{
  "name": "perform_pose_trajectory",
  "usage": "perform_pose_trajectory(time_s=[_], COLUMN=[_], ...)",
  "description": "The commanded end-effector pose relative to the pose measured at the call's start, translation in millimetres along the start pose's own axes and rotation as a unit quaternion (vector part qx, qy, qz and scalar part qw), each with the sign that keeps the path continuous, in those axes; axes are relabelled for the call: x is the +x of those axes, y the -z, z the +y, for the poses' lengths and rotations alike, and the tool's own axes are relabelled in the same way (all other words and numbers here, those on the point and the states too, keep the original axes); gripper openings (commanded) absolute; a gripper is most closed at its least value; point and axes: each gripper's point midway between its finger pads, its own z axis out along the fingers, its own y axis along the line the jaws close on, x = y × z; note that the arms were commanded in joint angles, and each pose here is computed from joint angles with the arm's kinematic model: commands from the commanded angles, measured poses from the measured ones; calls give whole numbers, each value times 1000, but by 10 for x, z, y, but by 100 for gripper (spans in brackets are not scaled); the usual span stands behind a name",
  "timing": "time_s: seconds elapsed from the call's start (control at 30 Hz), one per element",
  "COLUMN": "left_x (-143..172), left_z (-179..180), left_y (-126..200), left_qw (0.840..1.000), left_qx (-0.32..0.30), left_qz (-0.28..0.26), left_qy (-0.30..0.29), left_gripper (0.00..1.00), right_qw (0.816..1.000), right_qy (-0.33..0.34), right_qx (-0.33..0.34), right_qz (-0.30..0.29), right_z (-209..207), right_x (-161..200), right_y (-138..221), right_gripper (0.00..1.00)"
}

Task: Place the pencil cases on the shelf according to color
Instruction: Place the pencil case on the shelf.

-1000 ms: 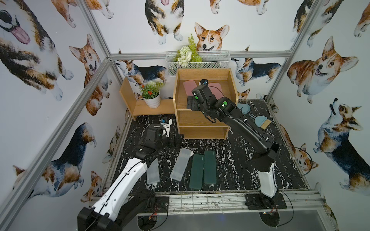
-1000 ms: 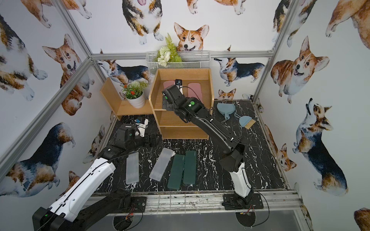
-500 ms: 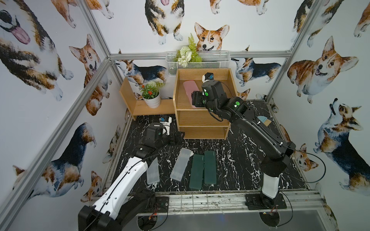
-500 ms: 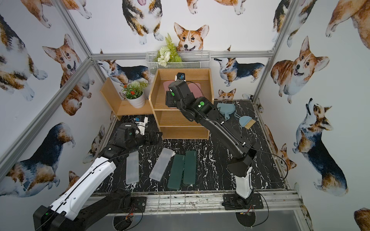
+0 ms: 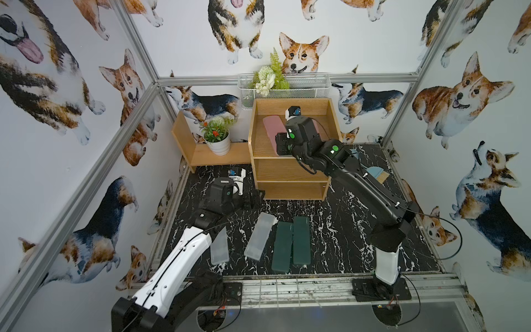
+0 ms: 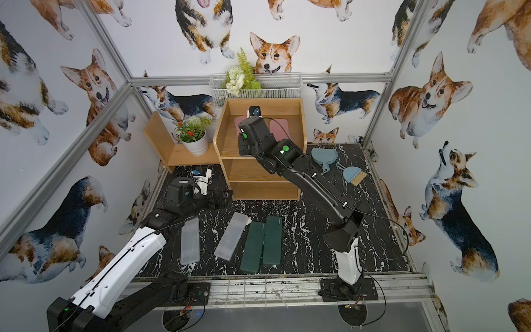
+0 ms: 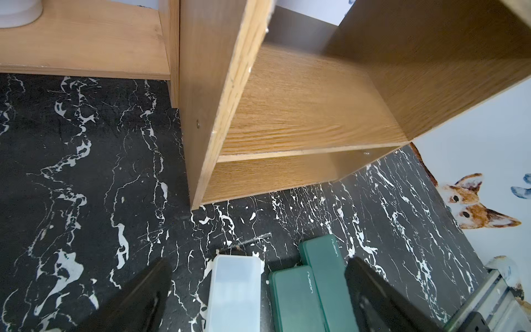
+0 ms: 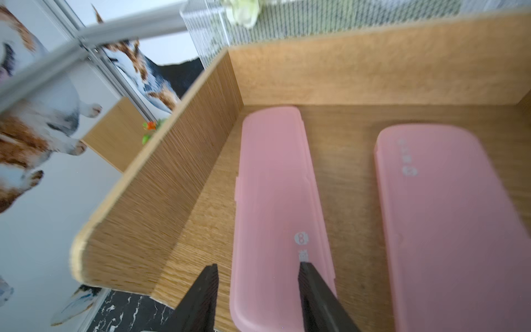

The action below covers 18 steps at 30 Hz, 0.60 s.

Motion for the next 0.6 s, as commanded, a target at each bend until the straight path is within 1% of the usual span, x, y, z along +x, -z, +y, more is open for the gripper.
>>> perform_pose_trajectory(time_s=[0.0, 0.03, 0.07, 0.1, 0.23, 0.33, 0.37, 0.4, 0.47, 0.57], left_x=[27, 35, 34, 31, 92, 174, 197, 215, 264, 362], left_z=[-53, -75, -87, -98, -101, -84, -79, -71, -58, 10], left_y=[61, 73, 81, 92, 107, 130, 144, 168, 217, 276], left_qw=[1000, 1000, 1000, 1000, 1000, 999, 999, 999, 999, 998], left_qx=[10, 14, 18, 21, 22, 18, 17, 15, 11, -2], left_qz=[13, 14, 13, 10, 18, 29, 30, 30, 26, 17], left_qy=[7, 8, 8, 7, 9, 20, 25, 32, 43, 65], left_gripper=[99, 99, 99, 99, 99, 99, 99, 99, 99, 99], right_qw=[999, 999, 999, 999, 1000, 999, 999, 998, 994, 988], right_qy=[3, 4, 4, 3, 8, 3, -4, -9, -13, -28], right_qx=[-28, -38, -40, -35, -15, -27, -37, -62, -110, -151], right_qz=[-38, -38, -34, -32, -17, -33, -35, -32, -13, 31], right_z=[23, 21, -5, -64, -371, -612, -668, -676, -654, -652], right_x=[-312, -320, -292, -251, 106, 398, 503, 609, 836, 1241], right_y=[315, 404, 464, 536, 767, 1007, 1073, 1166, 1322, 1391], right_gripper=[58, 79, 94, 100, 100, 100, 100, 100, 100, 100])
